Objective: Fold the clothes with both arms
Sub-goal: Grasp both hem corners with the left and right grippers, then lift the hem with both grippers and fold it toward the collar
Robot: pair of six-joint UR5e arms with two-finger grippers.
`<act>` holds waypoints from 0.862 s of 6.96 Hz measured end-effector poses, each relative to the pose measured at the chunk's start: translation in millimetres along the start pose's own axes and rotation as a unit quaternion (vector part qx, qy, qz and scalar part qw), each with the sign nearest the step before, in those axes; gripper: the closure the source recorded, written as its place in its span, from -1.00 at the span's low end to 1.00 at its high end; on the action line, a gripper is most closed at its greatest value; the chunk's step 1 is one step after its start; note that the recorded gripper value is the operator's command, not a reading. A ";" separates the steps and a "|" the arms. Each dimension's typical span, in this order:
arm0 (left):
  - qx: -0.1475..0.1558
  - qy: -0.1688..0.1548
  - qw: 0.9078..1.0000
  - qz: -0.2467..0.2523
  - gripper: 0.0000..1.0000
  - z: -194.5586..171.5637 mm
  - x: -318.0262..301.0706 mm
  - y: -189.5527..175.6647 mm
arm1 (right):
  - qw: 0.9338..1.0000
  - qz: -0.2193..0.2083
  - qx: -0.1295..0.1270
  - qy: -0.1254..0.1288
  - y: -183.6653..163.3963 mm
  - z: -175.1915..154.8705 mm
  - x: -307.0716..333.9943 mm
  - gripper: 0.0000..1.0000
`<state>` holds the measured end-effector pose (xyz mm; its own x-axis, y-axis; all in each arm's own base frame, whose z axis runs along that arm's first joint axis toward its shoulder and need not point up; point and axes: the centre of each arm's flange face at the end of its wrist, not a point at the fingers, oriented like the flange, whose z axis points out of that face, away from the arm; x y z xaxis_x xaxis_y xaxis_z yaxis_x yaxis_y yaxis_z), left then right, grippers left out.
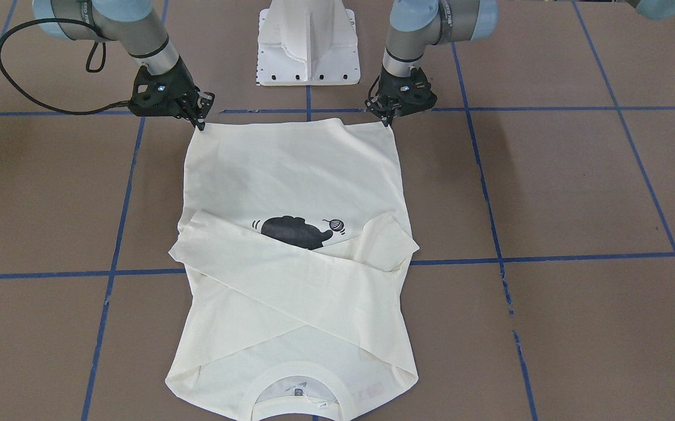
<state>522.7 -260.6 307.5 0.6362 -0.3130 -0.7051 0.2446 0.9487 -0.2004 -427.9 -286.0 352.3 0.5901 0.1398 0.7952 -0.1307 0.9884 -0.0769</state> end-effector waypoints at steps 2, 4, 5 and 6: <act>0.000 0.009 1.000 0.021 1.00 -42.4 -4.6 3.6 | 1.000 0.009 -0.014 -0.006 -6.2 -16.9 9.9 1.00; -0.009 0.017 0.999 0.049 1.00 -75.5 -18.7 18.5 | 0.999 0.010 -0.038 -0.015 9.5 -57.2 35.9 1.00; -0.022 0.020 0.997 0.070 1.00 -88.6 -29.9 34.6 | 0.998 0.007 -0.067 -0.021 23.0 -77.7 44.3 1.00; -0.039 0.027 0.994 0.094 1.00 -103.9 -41.4 54.8 | 0.995 0.001 -0.098 -0.028 37.5 -92.4 47.0 1.00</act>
<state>433.7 -190.9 255.0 0.6242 -0.1296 -0.7705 0.0661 0.9914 -0.1133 -331.5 -237.0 331.3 0.5434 0.1440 0.8270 0.0293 0.9813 -0.1901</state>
